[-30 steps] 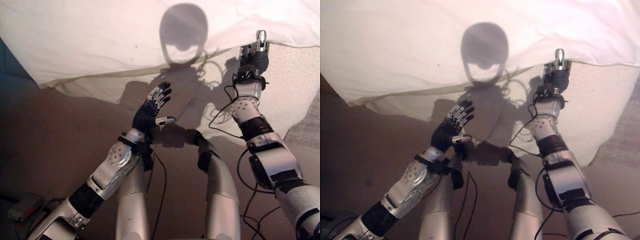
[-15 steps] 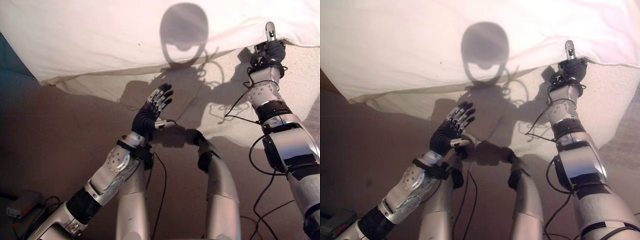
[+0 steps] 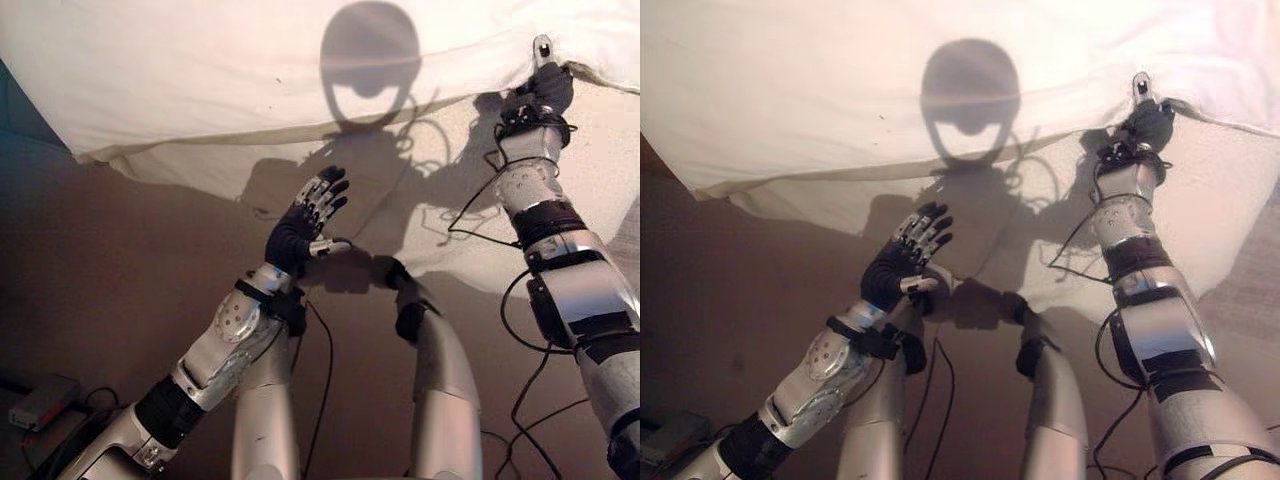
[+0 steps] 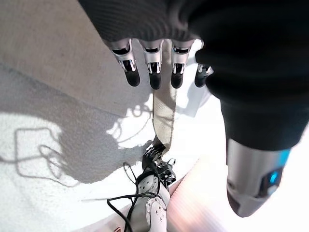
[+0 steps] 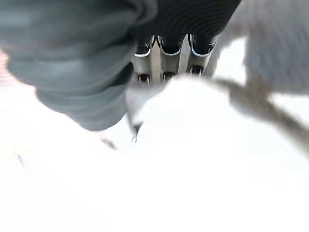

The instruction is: Make the bed

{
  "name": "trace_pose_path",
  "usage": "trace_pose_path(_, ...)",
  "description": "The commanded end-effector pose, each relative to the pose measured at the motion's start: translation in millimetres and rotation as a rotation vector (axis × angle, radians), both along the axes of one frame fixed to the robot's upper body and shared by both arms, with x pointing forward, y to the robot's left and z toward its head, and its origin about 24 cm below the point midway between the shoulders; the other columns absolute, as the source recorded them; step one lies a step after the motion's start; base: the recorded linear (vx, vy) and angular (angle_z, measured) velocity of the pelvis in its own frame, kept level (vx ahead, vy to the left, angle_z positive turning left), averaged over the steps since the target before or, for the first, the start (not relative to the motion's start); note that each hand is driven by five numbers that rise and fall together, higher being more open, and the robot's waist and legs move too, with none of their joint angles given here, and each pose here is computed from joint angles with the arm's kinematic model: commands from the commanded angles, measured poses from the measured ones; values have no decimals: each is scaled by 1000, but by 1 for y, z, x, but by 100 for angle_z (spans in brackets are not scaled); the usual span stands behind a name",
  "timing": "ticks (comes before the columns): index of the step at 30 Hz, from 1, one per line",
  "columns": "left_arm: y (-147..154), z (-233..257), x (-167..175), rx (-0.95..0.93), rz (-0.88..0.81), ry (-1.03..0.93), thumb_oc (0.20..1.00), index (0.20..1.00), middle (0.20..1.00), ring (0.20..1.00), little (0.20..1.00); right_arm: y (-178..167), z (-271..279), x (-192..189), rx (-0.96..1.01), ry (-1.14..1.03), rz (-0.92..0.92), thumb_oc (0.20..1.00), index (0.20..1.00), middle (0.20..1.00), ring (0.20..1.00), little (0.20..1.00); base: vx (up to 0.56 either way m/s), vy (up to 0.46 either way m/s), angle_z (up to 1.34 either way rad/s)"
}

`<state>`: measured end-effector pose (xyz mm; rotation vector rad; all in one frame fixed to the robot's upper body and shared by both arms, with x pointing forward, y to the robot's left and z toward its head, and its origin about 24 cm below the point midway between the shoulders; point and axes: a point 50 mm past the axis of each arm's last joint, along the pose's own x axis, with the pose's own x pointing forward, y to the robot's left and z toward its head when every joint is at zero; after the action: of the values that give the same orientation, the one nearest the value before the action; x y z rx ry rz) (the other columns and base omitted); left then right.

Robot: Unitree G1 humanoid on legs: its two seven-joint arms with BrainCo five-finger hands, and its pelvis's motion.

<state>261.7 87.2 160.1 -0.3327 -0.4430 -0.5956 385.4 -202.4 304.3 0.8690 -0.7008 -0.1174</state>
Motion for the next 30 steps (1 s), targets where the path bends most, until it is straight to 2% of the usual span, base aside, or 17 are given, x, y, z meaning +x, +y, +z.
trace_pose_path(1, -28, 20, -11, -242, -193, 45, 1000, 1000, 1000, 1000, 1000, 28, 24, -24, -59, -190, 9, 200, 200, 200, 200, 200, 0, 0, 0)
trace_pose_path(2, -28, 20, -10, -245, -196, 48, 1000, 1000, 1000, 1000, 1000, 28, 23, -25, -60, -190, 5, 200, 200, 200, 200, 200, -32, -21, -2)
trace_pose_path(3, -53, 22, -11, -355, -328, 152, 1000, 1000, 1000, 1000, 1000, 41, 16, -29, -72, -193, 27, 200, 200, 200, 200, 200, -23, -15, -3)
trace_pose_path(4, -54, 23, -9, -357, -334, 150, 1000, 1000, 1000, 1000, 1000, 41, 17, -31, -73, -196, 21, 200, 200, 200, 200, 200, -49, -30, -5)
trace_pose_path(6, -88, 22, -11, -441, -476, 292, 1000, 1000, 1000, 1000, 1000, 57, 3, -31, -78, -162, 54, 200, 200, 200, 200, 200, -41, -11, -5)
trace_pose_path(7, -89, 23, -10, -443, -481, 290, 1000, 1000, 1000, 1000, 1000, 57, 4, -32, -81, -164, 49, 200, 200, 200, 200, 200, -37, 10, -3)
trace_pose_path(8, -106, 22, -7, -465, -518, 357, 1000, 1000, 1000, 1000, 1000, 69, -2, -33, -73, -157, 94, 200, 200, 200, 200, 200, -31, 8, -4)
trace_pose_path(10, -116, 19, -1, -511, -519, 423, 1000, 1000, 1000, 1000, 1000, 76, -7, -34, -71, -153, 125, 200, 200, 200, 200, 200, -28, 13, -5)
trace_pose_path(20, -136, 32, 18, -628, -502, 507, 1000, 1000, 1000, 1000, 1000, 87, -23, -35, -51, -128, 193, 200, 200, 200, 200, 200, -2, 1, -1)
trace_pose_path(30, -128, 37, 33, -683, -434, 504, 1000, 1000, 1000, 1000, 1000, 82, -16, -37, -40, -162, 176, 200, 200, 200, 200, 200, 0, 0, 0)
